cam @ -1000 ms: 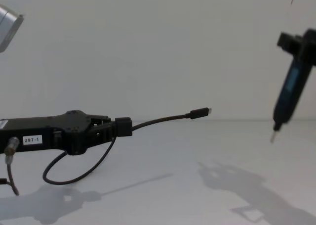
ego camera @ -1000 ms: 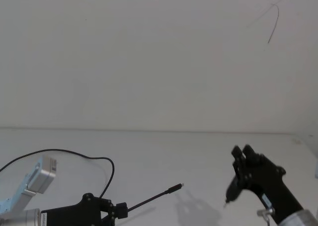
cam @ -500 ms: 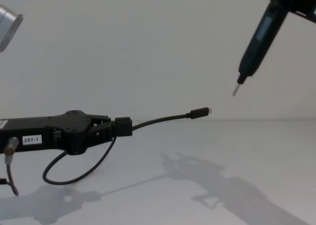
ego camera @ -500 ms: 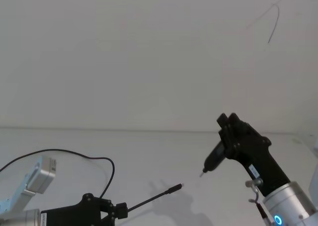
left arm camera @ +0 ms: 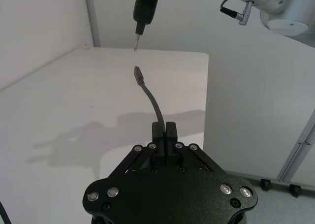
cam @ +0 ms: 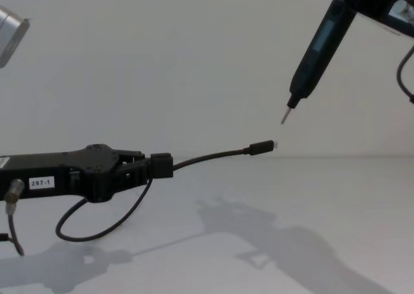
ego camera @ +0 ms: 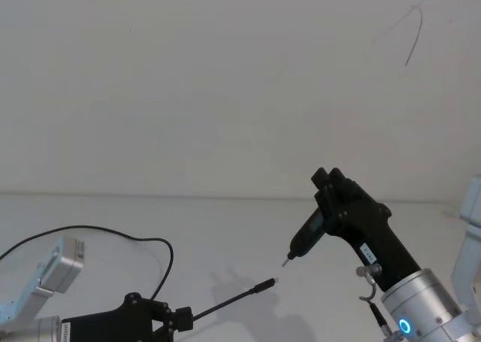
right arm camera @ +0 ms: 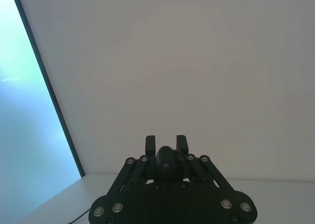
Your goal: Pick up the data cable with the one hand.
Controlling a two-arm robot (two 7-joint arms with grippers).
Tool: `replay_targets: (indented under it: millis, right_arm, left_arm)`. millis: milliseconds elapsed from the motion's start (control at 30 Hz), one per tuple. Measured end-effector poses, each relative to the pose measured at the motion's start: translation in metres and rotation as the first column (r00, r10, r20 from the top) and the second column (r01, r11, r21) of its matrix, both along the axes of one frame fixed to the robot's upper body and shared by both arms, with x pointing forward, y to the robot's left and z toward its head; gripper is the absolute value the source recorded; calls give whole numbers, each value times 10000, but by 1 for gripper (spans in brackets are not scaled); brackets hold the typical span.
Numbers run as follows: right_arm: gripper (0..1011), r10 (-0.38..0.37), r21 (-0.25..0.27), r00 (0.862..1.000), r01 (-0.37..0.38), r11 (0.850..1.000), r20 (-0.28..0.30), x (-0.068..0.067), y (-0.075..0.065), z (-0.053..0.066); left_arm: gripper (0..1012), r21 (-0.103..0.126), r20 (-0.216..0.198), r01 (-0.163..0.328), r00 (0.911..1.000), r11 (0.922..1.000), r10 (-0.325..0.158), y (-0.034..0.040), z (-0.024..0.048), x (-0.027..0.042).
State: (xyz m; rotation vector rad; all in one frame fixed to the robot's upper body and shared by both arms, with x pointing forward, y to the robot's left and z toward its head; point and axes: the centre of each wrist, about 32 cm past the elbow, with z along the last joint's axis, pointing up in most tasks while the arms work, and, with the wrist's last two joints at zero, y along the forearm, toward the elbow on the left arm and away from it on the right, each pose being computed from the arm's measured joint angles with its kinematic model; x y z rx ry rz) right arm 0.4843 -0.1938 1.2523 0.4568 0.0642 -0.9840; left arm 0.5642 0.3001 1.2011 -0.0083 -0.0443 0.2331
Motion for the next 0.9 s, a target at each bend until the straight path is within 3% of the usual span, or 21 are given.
replay_targets:
  millis: [900]
  right_arm:
    - [251,84,237,9982,-71,9997,-589,3,82,-132]
  left_arm:
    - [38,1,0,-1,10000,10000,1,0,0,0]
